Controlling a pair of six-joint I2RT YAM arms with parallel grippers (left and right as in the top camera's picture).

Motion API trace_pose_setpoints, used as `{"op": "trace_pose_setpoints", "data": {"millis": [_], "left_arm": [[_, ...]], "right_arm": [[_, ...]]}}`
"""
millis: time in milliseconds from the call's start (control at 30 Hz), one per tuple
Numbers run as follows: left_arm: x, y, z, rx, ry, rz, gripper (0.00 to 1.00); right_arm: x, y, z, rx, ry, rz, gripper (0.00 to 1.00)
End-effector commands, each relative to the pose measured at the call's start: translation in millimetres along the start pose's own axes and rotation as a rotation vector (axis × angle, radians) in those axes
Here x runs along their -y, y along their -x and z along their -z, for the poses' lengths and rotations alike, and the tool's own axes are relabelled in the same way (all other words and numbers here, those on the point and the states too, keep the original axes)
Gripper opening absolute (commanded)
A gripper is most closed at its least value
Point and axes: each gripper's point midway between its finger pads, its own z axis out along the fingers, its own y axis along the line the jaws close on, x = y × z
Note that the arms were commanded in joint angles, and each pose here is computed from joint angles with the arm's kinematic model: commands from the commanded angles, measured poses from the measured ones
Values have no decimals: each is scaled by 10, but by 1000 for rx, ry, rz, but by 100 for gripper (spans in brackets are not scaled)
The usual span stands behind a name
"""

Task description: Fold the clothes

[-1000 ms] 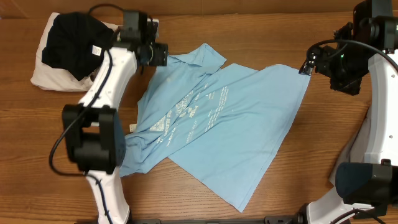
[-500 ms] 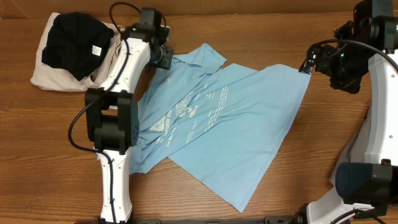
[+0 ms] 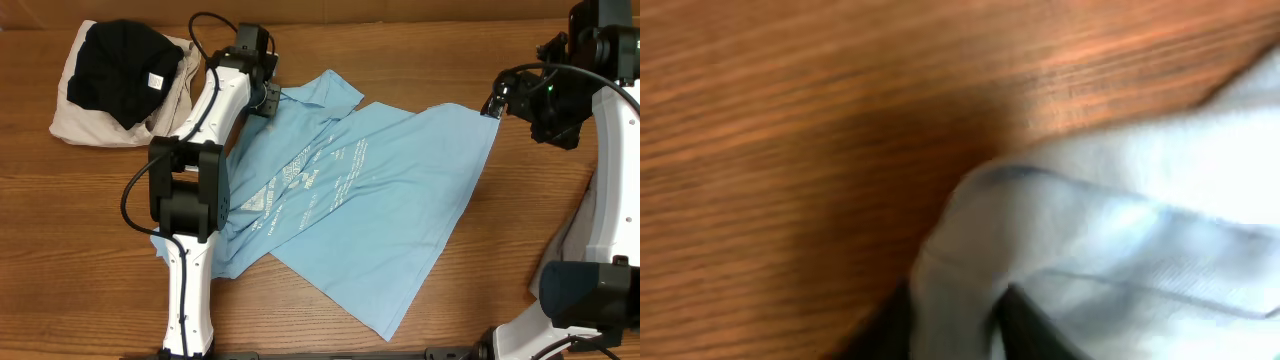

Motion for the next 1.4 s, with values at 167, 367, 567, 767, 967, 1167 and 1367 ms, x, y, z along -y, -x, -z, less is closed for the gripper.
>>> {"op": "trace_pose_setpoints", "data": {"millis": [167,367,567,767,967,1167,1367], "left_arm": [[-218,483,244,134,76,67,4],[-600,1202,961,388,167,126,4],[-899,1381,1123,480,245,168,31],[-1125,1273,1145,445,260,204,100],[-1230,1123,1686,404,216,264,100],[-929,870,2696,411,54,235,100],[-629,428,3291,358,-40,207,100]], "right_arm": [[-33,1,77,35,7,21,96],[-2,-15,-55,10,1,16,96],[30,-11,-218,-5,-2,13,96],[15,72,-247,26,6,16,96],[12,59,-214,31,7,-9,96],[-28,-85,153,99,27,-21,97],[-59,-301,575,192,61,-104,100]]}}
